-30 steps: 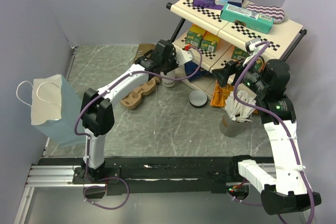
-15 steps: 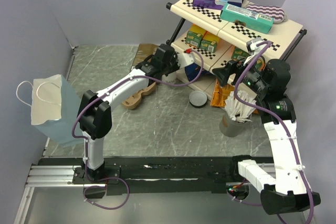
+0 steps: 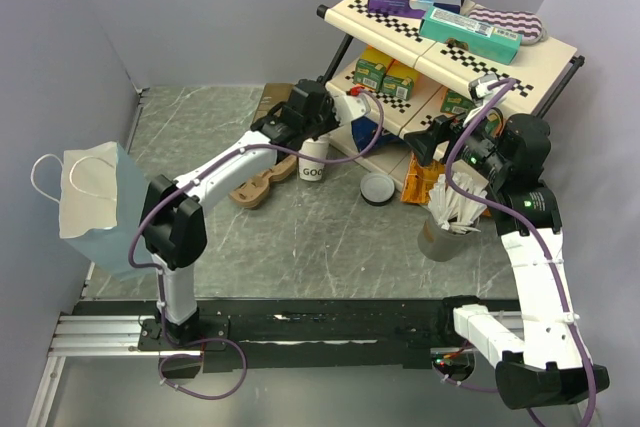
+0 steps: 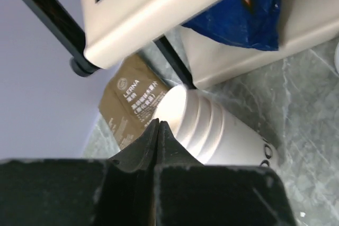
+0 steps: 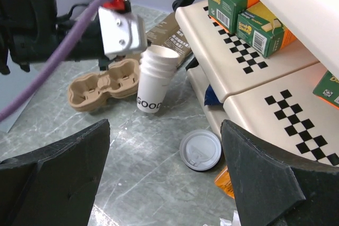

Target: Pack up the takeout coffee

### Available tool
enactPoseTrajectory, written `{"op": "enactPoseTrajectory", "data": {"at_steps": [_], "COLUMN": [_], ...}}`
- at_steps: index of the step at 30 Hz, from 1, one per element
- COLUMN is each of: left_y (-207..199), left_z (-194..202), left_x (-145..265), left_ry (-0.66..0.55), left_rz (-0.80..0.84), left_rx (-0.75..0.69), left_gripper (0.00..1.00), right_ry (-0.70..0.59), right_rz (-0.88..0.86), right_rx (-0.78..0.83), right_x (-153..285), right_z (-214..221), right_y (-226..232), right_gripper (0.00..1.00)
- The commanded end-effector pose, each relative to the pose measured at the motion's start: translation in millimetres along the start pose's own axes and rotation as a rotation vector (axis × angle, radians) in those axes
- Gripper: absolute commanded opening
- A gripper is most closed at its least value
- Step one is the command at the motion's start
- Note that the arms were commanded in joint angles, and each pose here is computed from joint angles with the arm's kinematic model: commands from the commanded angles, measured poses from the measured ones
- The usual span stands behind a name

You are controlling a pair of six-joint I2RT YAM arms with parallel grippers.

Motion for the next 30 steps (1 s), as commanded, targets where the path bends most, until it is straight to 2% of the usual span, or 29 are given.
{"op": "enactPoseTrajectory", "data": {"at_steps": [1,2,3,4,7,9,12,13,14,16,17,18,19,21,25,30], "left_y": [18,14,12,4,10,15,12,10,15,8,19,1,2,10,15,20], "left_z": [-54,-40,-31,-15,-20,-25,-24,-23,-18,-10,0,7,13,34,49,61], "left_x": [22,22,15,9,6,9,9,9,6,4,-1,3,1,-11,-26,-45], "left_ry": [-0.140,-0.138,-0.122,-0.055,-0.049,-0.075,-0.058,-0.055,-0.049,-0.049,-0.059,-0.060,-0.062,-0.042,-0.144,-0.234], "left_rz": [0.044,0.011,-0.036,-0.029,0.031,-0.012,0.027,0.056,0.068,0.171,0.216,0.371,0.413,0.455,0.541,0.606], "left_rx": [0.041,0.082,0.025,-0.026,0.079,0.089,0.120,0.133,0.169,0.237,0.271,0.307,0.327,0.368,0.434,0.462], "left_gripper": [0.01,0.01,0.01,0.01,0.01,0.01,0.01,0.07,0.32,0.46,0.54,0.55,0.57,0.59,0.61,0.61], "right_ry": [-0.039,-0.039,-0.041,-0.040,-0.043,-0.038,-0.037,-0.035,-0.031,-0.025,-0.023,-0.017,-0.002,0.022,0.105,0.213], "right_rz": [-0.009,-0.008,-0.006,-0.011,-0.013,-0.011,-0.005,-0.007,-0.007,-0.007,-0.009,-0.010,-0.014,-0.057,-0.184,-0.303], "right_rx": [-0.003,-0.005,-0.004,-0.007,-0.012,-0.008,-0.010,-0.011,-0.013,-0.017,-0.013,-0.012,-0.016,0.005,0.049,-0.008], "right_x": [3,2,2,2,2,2,2,2,2,1,2,1,2,2,4,7], "right_z": [-10,-8,-8,-7,-9,-8,-6,-6,-4,-2,-3,-1,2,7,27,52], "right_y": [2,1,1,1,2,1,0,0,0,-1,0,0,0,5,19,33], "right_gripper": [0.91,0.91,0.91,0.91,0.91,0.91,0.91,0.91,0.91,0.91,0.91,0.91,0.91,0.91,0.91,0.91]}}
Point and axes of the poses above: each gripper's point midway between its finger pads, its own x axis back along the fingers, its own y axis along the line the jaws close on, z = x × y, the point moved 2 cm from there along x, back along the fingers, and after that the axes turned 1 degree about x, right-handed, at the moved point
